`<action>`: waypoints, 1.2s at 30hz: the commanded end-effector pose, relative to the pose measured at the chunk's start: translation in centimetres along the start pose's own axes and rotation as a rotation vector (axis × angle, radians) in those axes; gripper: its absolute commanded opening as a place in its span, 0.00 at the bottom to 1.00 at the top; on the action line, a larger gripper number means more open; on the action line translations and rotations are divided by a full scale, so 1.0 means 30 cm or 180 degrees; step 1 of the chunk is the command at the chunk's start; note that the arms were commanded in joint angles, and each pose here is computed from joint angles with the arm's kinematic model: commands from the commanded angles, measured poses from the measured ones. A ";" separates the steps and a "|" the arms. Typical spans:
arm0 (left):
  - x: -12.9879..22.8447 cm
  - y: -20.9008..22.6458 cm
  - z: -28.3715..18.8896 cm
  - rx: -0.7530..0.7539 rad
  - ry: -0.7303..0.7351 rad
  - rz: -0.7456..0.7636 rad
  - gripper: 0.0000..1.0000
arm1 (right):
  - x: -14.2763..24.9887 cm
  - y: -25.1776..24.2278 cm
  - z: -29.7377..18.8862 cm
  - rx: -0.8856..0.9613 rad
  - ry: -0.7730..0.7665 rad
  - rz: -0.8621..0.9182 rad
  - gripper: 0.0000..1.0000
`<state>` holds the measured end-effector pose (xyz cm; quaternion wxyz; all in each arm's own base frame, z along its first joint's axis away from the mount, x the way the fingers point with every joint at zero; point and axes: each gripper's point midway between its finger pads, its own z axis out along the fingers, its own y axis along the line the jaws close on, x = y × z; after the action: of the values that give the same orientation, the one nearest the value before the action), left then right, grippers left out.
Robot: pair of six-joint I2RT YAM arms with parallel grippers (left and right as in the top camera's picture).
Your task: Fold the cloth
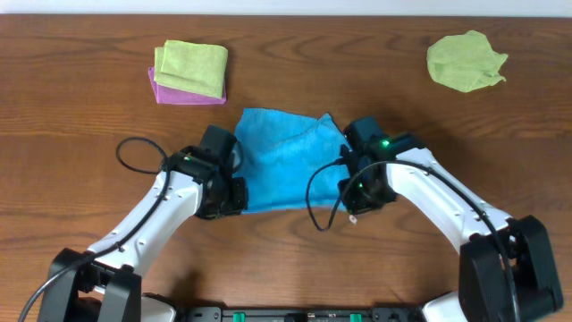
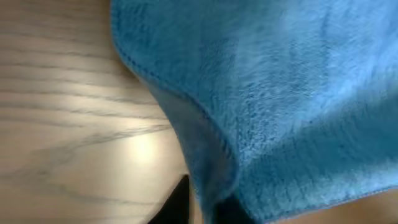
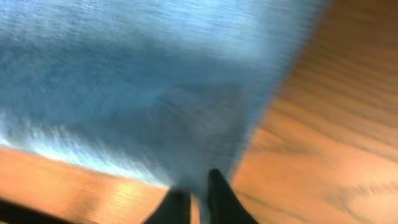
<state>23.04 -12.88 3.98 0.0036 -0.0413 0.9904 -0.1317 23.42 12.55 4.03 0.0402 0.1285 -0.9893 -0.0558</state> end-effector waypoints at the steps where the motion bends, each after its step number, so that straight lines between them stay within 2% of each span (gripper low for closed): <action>1: 0.000 0.069 -0.003 -0.0285 -0.0065 0.0001 0.37 | 0.017 -0.063 -0.007 0.0284 0.0019 0.0128 0.21; 5: -0.006 0.065 -0.021 -0.0273 -0.0133 0.0085 0.87 | 0.048 -0.081 -0.010 0.0380 0.0128 0.0251 0.29; 6: -0.008 0.062 -0.028 -0.0261 -0.0160 0.0090 0.95 | 0.051 -0.083 -0.011 0.0394 0.0134 0.0272 0.29; 16: -0.032 0.011 -0.174 -0.0013 -0.0699 0.0200 0.95 | 0.027 -0.095 -0.093 0.0471 -0.0226 0.0277 0.36; 19: -0.051 -0.018 -0.217 0.0135 -0.0901 0.0171 0.95 | -0.004 -0.100 -0.146 0.0505 -0.0524 0.0267 0.44; 24: -0.091 -0.088 -0.213 0.0459 -0.0986 0.0256 0.96 | -0.095 -0.083 -0.206 0.0444 -0.1023 0.0176 0.62; 26: -0.113 -0.104 -0.191 0.0525 -0.0979 0.0272 1.00 | -0.133 -0.078 -0.212 0.0434 -0.1151 0.0096 0.64; 29: -0.148 -0.128 -0.144 0.0609 -0.0932 0.0290 0.71 | -0.192 -0.068 -0.221 0.0454 -0.1346 -0.0041 0.64; 33: -0.178 -0.164 -0.079 0.0782 -0.0823 0.0321 0.12 | -0.259 -0.070 -0.235 0.0545 -0.1573 -0.0142 0.64; 34: -0.184 -0.170 -0.063 0.0813 -0.0795 0.0323 0.06 | -0.273 -0.069 -0.237 0.0553 -0.1618 -0.0166 0.64; 36: -0.192 -0.170 -0.038 0.0814 -0.0757 0.0315 0.06 | -0.298 -0.071 -0.237 0.0580 -0.1685 -0.0190 0.64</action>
<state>29.62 -16.39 7.30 0.1555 -0.0102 0.9598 -0.2334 32.72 12.39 10.63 -0.2292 0.1243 -0.9652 -0.0205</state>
